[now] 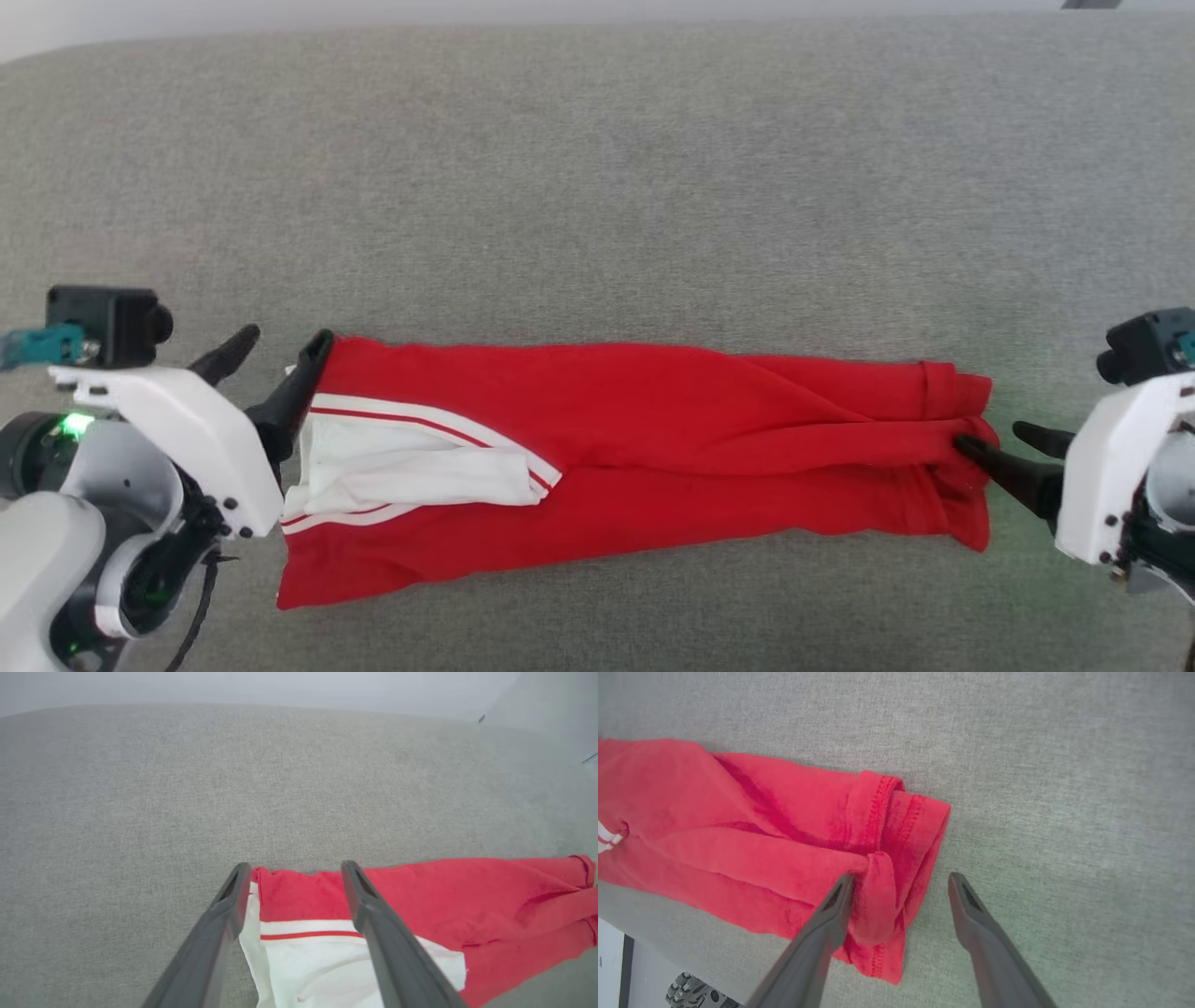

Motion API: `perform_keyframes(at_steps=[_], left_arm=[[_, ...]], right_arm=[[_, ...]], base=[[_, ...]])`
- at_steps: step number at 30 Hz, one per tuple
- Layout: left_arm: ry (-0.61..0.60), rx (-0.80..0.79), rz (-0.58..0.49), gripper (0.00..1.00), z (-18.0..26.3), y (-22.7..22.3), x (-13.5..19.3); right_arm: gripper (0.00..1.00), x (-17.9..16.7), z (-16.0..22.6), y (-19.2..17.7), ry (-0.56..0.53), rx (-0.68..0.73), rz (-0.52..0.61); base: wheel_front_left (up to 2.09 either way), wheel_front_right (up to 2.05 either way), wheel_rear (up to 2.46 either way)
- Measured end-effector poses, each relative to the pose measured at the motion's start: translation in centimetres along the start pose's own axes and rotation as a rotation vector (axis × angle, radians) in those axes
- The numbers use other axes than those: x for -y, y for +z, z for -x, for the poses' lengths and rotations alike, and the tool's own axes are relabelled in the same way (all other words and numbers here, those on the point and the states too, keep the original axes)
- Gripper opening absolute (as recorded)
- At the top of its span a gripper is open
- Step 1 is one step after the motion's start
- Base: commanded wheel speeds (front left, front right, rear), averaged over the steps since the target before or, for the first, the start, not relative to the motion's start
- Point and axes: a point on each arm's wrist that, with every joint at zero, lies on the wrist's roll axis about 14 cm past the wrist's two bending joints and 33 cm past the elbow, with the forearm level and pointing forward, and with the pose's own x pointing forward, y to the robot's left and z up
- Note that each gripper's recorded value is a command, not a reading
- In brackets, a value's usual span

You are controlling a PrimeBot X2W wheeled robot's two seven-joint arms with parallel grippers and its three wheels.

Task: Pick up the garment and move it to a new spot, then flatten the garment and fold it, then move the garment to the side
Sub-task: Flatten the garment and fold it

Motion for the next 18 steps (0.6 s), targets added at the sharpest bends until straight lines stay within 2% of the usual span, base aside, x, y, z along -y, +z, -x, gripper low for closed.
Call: perform_keyframes(at_steps=[8,17,18], left_arm=[[0.072,0.226,0.032,1.0,0.3,0.2,-2.6],[0.184,0.344,0.12,1.0,1.8,-2.0,-5.7],[0.2,0.353,0.126,1.0,2.0,-2.2,-6.0]], right_arm=[[1.0,-1.3,-3.7,-0.4,0.062,-0.077,-0.027],[1.0,-3.9,-6.2,-1.3,0.162,-0.212,-0.031],[0.47,-4.1,-6.3,-1.4,0.171,-0.221,-0.03]], base=[[0.0,0.0,0.0],[0.0,0.0,0.0],[0.0,0.0,0.0]])
